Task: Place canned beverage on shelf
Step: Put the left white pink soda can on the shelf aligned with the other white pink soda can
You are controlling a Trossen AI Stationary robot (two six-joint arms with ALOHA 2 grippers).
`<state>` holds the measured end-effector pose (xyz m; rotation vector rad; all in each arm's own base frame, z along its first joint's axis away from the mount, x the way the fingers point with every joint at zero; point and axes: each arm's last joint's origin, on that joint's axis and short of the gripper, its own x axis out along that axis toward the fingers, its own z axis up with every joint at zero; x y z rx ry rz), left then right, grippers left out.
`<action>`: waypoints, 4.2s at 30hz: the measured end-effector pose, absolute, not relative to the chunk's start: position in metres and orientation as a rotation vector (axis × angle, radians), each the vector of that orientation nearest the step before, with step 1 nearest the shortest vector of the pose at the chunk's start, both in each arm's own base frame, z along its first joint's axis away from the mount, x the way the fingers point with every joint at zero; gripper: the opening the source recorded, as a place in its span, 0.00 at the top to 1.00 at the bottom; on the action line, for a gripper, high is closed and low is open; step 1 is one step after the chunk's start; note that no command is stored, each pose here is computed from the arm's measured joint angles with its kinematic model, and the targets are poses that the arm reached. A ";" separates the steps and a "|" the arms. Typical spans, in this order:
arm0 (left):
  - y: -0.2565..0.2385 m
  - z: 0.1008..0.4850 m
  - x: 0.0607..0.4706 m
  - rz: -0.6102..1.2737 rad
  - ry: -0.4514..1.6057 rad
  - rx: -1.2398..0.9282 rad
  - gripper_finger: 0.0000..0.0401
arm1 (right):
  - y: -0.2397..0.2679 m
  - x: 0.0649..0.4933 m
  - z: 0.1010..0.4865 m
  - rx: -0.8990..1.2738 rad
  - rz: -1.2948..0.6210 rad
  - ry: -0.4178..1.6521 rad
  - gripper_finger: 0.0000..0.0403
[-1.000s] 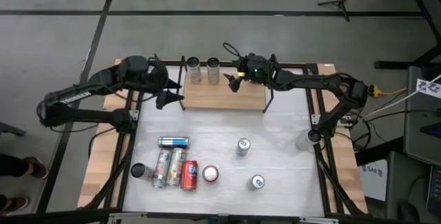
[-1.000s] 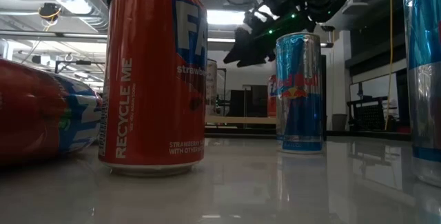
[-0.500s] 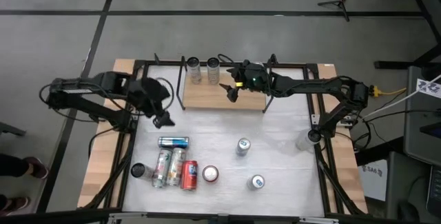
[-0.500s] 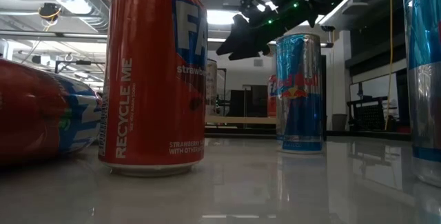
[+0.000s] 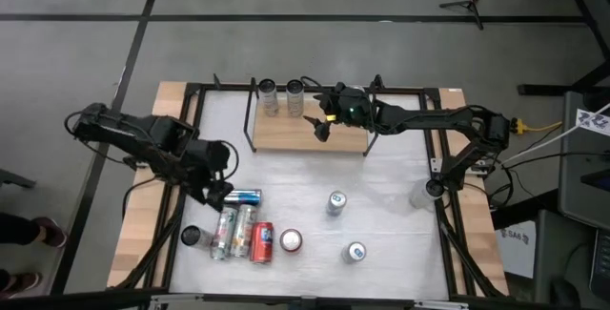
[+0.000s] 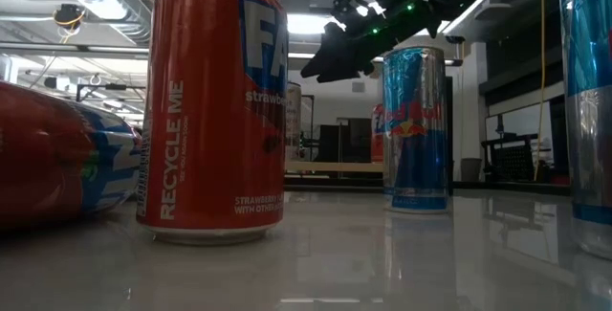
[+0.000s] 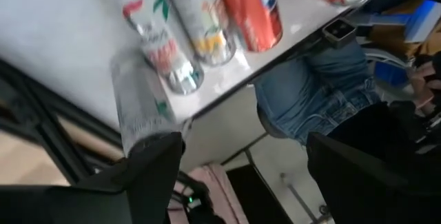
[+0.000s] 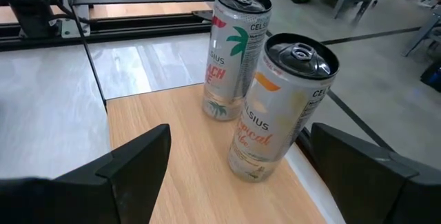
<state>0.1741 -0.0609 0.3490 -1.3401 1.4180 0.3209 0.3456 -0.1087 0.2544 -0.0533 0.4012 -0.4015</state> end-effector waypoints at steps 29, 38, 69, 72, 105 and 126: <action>-0.161 0.323 0.146 0.581 1.635 -1.194 0.24 | -0.109 0.345 0.253 -0.052 -0.401 0.415 0.14; -0.178 0.311 0.146 0.606 1.616 -1.095 0.24 | -0.109 0.345 0.253 -0.052 -0.401 0.415 0.14; -0.178 0.308 0.141 0.660 1.496 -1.009 0.24 | -0.109 0.345 0.253 -0.048 -0.401 0.415 0.14; -0.180 0.305 0.143 0.670 1.498 -0.999 0.24 | -0.108 0.345 0.253 -0.046 -0.392 0.414 0.14; -0.186 0.300 0.143 0.701 1.627 -1.022 0.24 | -0.108 0.345 0.253 -0.046 -0.390 0.414 0.14; -0.184 0.300 0.143 0.836 1.545 -1.102 0.24 | -0.108 0.345 0.253 -0.046 -0.390 0.414 0.14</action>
